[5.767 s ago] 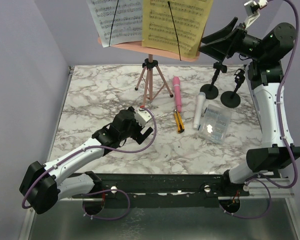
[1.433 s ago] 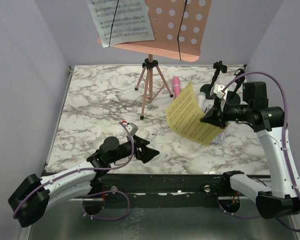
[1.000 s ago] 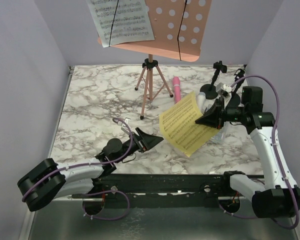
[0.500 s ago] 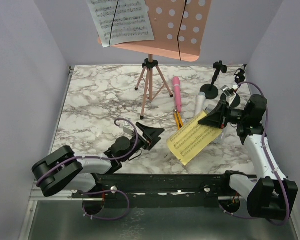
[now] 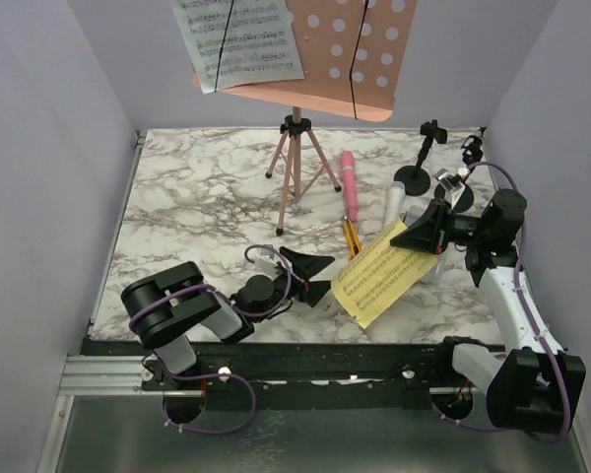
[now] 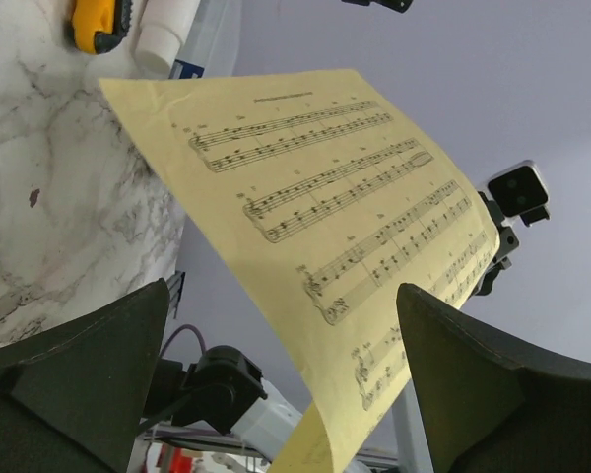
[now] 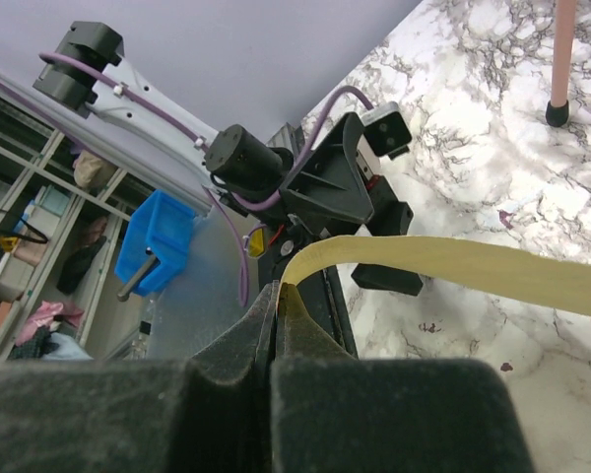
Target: Pack up the instrument practice props
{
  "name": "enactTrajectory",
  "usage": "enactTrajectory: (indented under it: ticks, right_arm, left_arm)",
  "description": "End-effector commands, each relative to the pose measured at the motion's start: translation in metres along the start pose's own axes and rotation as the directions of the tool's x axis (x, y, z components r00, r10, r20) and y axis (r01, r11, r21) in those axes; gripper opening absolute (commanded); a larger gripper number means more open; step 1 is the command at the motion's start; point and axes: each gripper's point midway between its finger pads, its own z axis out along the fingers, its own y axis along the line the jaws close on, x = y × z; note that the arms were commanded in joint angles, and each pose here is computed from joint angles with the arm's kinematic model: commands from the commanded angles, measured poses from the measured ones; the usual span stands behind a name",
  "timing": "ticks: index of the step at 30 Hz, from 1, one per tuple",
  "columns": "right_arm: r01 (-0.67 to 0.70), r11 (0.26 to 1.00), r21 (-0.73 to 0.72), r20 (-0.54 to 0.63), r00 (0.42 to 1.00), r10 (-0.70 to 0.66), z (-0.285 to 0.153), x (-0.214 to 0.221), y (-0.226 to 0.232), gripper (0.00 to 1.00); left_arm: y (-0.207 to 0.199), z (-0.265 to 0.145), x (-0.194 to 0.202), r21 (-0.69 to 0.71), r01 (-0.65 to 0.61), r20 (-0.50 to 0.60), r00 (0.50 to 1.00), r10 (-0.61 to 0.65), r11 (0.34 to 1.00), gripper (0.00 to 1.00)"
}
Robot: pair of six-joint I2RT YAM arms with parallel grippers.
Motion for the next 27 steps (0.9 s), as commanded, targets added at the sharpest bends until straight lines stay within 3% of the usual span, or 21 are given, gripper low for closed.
enactTrajectory:
  ticks: [1,9,12,14,16,18,21,23,25,27]
  right_arm:
    - [0.004,0.999,-0.047,-0.038,0.999,-0.006,-0.002,0.009,0.006,0.00]
    - [0.005,0.999,-0.045,-0.036,0.999,-0.006,-0.003,0.012,0.005,0.00]
    - [0.011,0.999,-0.045,-0.034,0.999,-0.012,-0.002,0.013,0.004,0.00]
    - [0.017,0.999,-0.043,-0.032,0.999,-0.018,-0.002,0.013,0.003,0.00]
    - [0.024,0.999,-0.040,-0.029,0.999,-0.025,-0.002,0.013,0.002,0.00]
    - [0.032,0.999,-0.037,-0.026,0.999,-0.033,-0.002,0.013,0.002,0.00]
    - [0.049,0.998,-0.037,-0.024,0.998,-0.050,-0.002,0.014,0.002,0.00]
    - [0.056,0.998,-0.035,-0.023,0.998,-0.057,-0.002,0.014,0.003,0.00]
    - [0.064,0.997,-0.033,-0.021,0.998,-0.065,-0.002,0.015,0.002,0.04]
    - [0.075,0.997,-0.032,-0.020,0.997,-0.075,-0.002,0.015,0.003,0.23]
  left_arm:
    - [-0.026,0.005,0.009,0.141,0.209,-0.057,0.978,-0.202,0.968,0.99]
    - [-0.020,0.032,0.028,0.139,0.234,-0.101,0.970,-0.222,0.962,0.96]
    - [-0.021,0.031,0.023,0.149,0.235,-0.073,0.971,-0.226,0.960,0.87]
    - [-0.024,0.029,0.022,0.155,0.237,-0.069,0.971,-0.229,0.959,0.75]
    - [-0.025,0.027,0.022,0.156,0.242,-0.072,0.970,-0.234,0.957,0.70]
    - [-0.027,0.025,0.021,0.160,0.241,-0.069,0.970,-0.233,0.957,0.57]
    - [-0.032,0.018,0.013,0.181,0.210,-0.033,0.978,-0.208,0.961,0.31]
    - [-0.039,0.014,0.007,0.201,0.178,-0.012,0.984,-0.180,0.963,0.03]
    - [-0.046,0.009,0.004,0.220,0.152,-0.004,0.988,-0.155,0.964,0.00]
    - [-0.053,0.005,0.003,0.234,0.116,-0.010,0.993,-0.117,0.965,0.00]
